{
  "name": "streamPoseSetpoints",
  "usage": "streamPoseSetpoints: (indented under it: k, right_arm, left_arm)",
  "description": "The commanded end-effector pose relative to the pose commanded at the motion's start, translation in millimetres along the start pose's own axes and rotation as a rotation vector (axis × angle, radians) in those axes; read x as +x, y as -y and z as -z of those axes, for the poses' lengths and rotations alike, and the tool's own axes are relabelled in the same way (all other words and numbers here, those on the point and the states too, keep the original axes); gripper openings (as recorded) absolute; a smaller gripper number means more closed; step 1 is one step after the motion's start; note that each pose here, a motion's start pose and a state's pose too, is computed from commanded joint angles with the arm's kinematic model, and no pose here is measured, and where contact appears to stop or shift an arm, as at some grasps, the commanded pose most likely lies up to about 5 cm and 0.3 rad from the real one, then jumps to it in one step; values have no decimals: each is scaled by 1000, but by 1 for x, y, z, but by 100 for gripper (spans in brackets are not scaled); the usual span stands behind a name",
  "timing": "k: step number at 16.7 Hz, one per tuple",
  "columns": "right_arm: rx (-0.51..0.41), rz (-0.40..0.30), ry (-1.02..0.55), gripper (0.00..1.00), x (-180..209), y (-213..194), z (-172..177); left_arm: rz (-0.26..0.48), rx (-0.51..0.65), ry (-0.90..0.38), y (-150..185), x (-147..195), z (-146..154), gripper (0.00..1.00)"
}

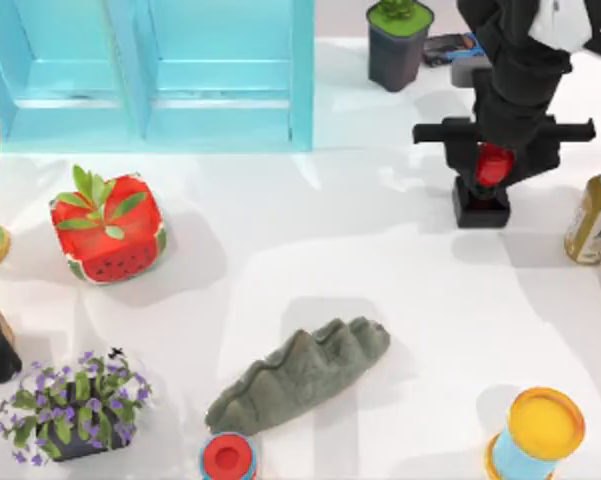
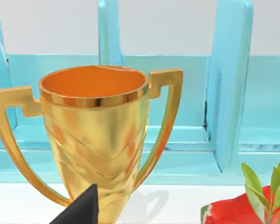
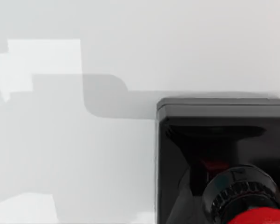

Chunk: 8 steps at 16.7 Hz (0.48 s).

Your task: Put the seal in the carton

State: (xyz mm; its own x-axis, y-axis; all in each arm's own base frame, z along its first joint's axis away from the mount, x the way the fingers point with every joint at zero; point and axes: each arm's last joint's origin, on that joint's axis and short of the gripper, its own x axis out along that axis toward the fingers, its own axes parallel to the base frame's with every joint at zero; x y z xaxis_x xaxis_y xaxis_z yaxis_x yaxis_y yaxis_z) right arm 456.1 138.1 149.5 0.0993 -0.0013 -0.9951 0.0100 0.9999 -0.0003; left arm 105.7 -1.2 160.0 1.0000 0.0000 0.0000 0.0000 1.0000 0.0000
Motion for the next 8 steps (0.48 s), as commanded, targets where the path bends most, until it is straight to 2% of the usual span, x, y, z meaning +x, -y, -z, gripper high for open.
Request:
streamPoseSetpoints:
  k: [5,8]
  right_arm:
    - [-2,-3,5,0,-1,-1,0]
    - [-7,-59,102,0,-21,-5,-13]
  left_arm:
    - [0,0,0,0,0,0,100]
    - [0,0,0,0,0,0,100]
